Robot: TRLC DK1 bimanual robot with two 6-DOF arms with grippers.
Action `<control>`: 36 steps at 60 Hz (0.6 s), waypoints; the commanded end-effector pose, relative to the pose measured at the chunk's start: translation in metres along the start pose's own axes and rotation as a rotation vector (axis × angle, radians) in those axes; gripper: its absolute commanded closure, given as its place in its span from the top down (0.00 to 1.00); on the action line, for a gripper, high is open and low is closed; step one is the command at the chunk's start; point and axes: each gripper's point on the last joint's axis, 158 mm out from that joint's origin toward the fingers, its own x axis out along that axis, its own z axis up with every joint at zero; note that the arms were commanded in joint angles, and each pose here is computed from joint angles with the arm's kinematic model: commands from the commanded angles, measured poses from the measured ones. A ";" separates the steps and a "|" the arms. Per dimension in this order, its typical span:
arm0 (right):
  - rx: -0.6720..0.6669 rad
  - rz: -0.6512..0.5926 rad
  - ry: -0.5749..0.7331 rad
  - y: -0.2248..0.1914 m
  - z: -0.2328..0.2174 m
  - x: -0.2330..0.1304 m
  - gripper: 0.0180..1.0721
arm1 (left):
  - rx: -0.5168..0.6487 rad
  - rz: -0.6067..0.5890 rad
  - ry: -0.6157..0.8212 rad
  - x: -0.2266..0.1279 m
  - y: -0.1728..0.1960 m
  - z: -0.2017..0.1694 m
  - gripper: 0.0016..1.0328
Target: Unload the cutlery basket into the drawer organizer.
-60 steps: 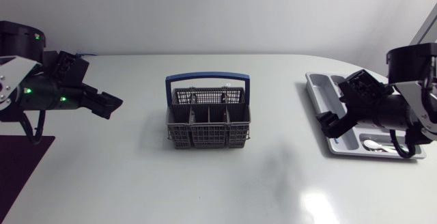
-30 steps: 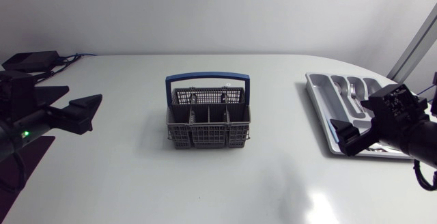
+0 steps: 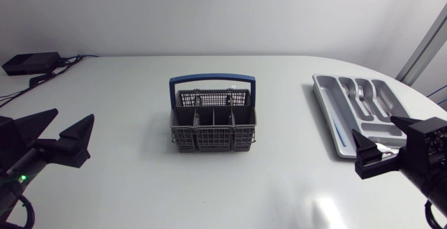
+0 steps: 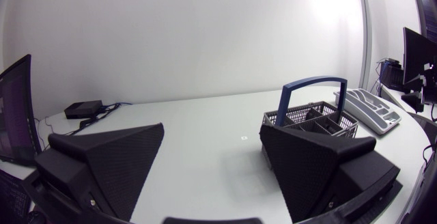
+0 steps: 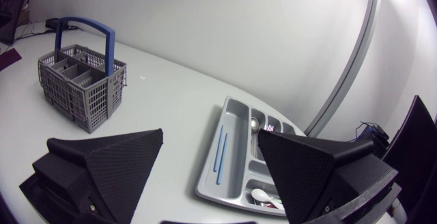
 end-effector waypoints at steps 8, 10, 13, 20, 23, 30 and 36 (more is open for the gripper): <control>0.129 -0.029 -0.058 0.001 -0.008 -0.003 0.95 | -0.043 0.029 -0.019 -0.005 0.002 -0.021 0.95; 0.146 -0.032 -0.071 0.002 -0.009 -0.004 0.95 | -0.046 0.035 -0.023 -0.006 0.002 -0.024 0.95; 0.167 -0.036 -0.087 0.002 -0.009 -0.005 0.95 | -0.051 0.042 -0.028 -0.006 0.003 -0.028 0.95; 0.226 -0.044 -0.131 0.003 -0.011 -0.007 0.95 | -0.063 0.063 -0.042 -0.008 0.006 -0.039 0.95; 0.251 -0.047 -0.150 0.003 -0.011 -0.008 0.95 | -0.068 0.071 -0.049 -0.009 0.007 -0.043 0.95; 0.310 -0.051 -0.195 0.004 -0.013 -0.009 0.95 | -0.081 0.092 -0.063 -0.009 0.009 -0.054 0.95; 0.354 -0.053 -0.230 0.004 -0.014 -0.010 0.95 | -0.083 0.096 -0.066 -0.009 0.010 -0.056 0.95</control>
